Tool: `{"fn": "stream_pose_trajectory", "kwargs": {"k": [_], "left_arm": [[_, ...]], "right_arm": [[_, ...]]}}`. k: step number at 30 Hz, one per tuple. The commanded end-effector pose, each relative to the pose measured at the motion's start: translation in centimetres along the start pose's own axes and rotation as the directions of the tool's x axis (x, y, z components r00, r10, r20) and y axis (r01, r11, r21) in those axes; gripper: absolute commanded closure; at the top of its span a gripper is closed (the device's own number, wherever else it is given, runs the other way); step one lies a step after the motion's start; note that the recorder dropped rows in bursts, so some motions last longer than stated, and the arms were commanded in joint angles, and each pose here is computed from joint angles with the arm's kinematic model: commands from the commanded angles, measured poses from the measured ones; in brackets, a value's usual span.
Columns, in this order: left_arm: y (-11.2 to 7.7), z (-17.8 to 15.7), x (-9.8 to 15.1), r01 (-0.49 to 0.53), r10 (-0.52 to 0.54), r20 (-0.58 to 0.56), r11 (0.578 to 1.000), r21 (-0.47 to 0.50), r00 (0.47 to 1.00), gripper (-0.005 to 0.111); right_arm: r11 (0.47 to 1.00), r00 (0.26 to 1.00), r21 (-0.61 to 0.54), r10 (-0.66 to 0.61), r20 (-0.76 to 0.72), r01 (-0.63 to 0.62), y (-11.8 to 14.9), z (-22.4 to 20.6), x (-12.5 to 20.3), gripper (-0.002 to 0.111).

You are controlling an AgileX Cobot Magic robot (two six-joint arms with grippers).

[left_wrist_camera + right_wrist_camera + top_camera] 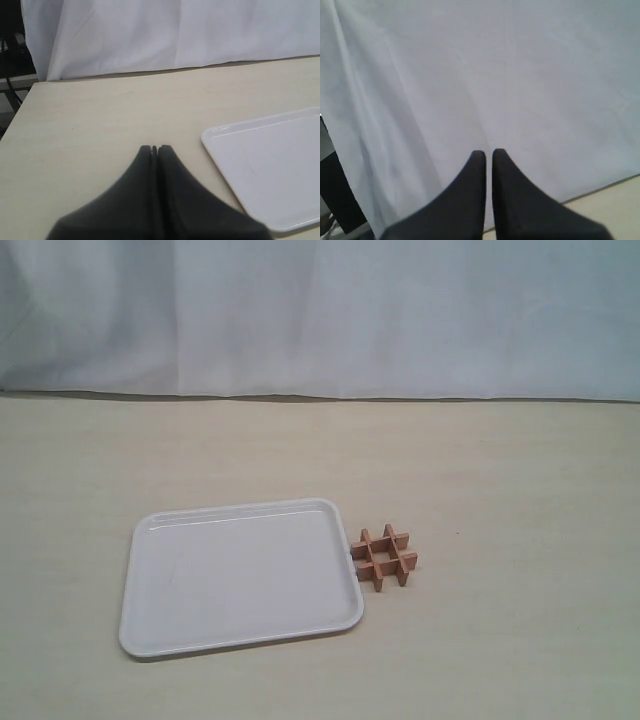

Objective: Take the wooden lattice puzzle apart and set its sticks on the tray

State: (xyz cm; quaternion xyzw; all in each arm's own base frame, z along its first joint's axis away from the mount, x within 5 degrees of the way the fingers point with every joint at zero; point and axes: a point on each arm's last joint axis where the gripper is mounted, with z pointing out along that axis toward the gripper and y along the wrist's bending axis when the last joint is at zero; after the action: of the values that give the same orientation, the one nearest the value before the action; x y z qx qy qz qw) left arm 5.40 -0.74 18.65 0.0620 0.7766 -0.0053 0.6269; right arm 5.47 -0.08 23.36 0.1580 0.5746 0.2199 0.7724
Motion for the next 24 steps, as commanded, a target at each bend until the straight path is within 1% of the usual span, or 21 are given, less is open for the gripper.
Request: {"fn": "stream_pose_trajectory", "kwargs": {"k": [1,3,4,6,7,8,10,12,13,17,20,22,24], "left_arm": [[0.0,0.0,0.0,0.004,-0.004,0.004,1.000,-0.004,1.000,0.107],[0.0,0.0,0.0,0.004,-0.004,0.004,1.000,-0.004,1.000,0.107],[0.0,0.0,0.0,0.004,-0.004,0.004,1.000,-0.004,1.000,0.107],[0.0,0.0,0.0,0.004,-0.004,0.004,1.000,-0.004,1.000,0.107],[0.0,0.0,0.0,0.004,-0.004,0.004,1.000,-0.004,1.000,0.107],[0.0,0.0,0.0,0.004,-0.004,0.004,1.000,-0.004,1.000,0.107],[0.0,0.0,0.0,0.004,-0.004,0.004,1.000,-0.004,1.000,0.107],[0.0,0.0,0.0,0.004,-0.004,0.004,1.000,-0.004,1.000,0.107],[0.0,0.0,0.0,0.004,-0.004,0.004,1.000,-0.004,1.000,0.107],[0.0,0.0,0.0,0.004,-0.004,0.004,1.000,-0.004,1.000,0.107],[0.0,0.0,0.0,0.004,-0.004,0.004,1.000,-0.004,1.000,0.107],[0.0,0.0,0.0,0.004,-0.004,0.004,1.000,-0.004,1.000,0.107],[0.0,0.0,0.0,0.004,-0.004,0.004,1.000,-0.004,1.000,0.107]], "right_arm": [[0.998,0.996,0.040,-0.036,-0.080,0.039,0.9,2.0,-1.4,0.104],[0.991,0.977,0.066,-0.100,-0.187,0.114,1.7,3.8,-2.2,0.104],[0.983,0.953,0.075,-0.143,-0.266,0.169,1.9,4.9,-2.4,0.104],[0.967,0.900,0.079,-0.192,-0.393,0.241,2.4,7.0,-2.8,0.104],[0.956,0.845,0.077,-0.212,-0.491,0.284,2.6,8.4,-2.7,0.104],[0.949,0.805,0.078,-0.214,-0.553,0.306,2.7,9.3,-2.7,0.104],[0.942,0.704,0.092,-0.174,-0.688,0.322,2.8,11.5,-2.3,0.104],[0.939,0.627,0.104,-0.134,-0.768,0.328,2.7,13.3,-1.7,0.104],[0.939,0.580,0.100,-0.118,-0.806,0.329,2.6,14.0,-1.0,0.104],[0.940,0.411,0.018,-0.132,-0.902,0.342,2.9,16.2,2.8,0.104],[0.939,0.272,-0.052,-0.151,-0.950,0.340,3.4,17.4,6.6,0.104],[0.928,0.165,-0.122,-0.189,-0.968,0.352,3.8,18.0,9.5,0.104],[0.921,0.096,-0.160,-0.207,-0.974,0.355,4.1,18.6,11.8,0.104]]}}
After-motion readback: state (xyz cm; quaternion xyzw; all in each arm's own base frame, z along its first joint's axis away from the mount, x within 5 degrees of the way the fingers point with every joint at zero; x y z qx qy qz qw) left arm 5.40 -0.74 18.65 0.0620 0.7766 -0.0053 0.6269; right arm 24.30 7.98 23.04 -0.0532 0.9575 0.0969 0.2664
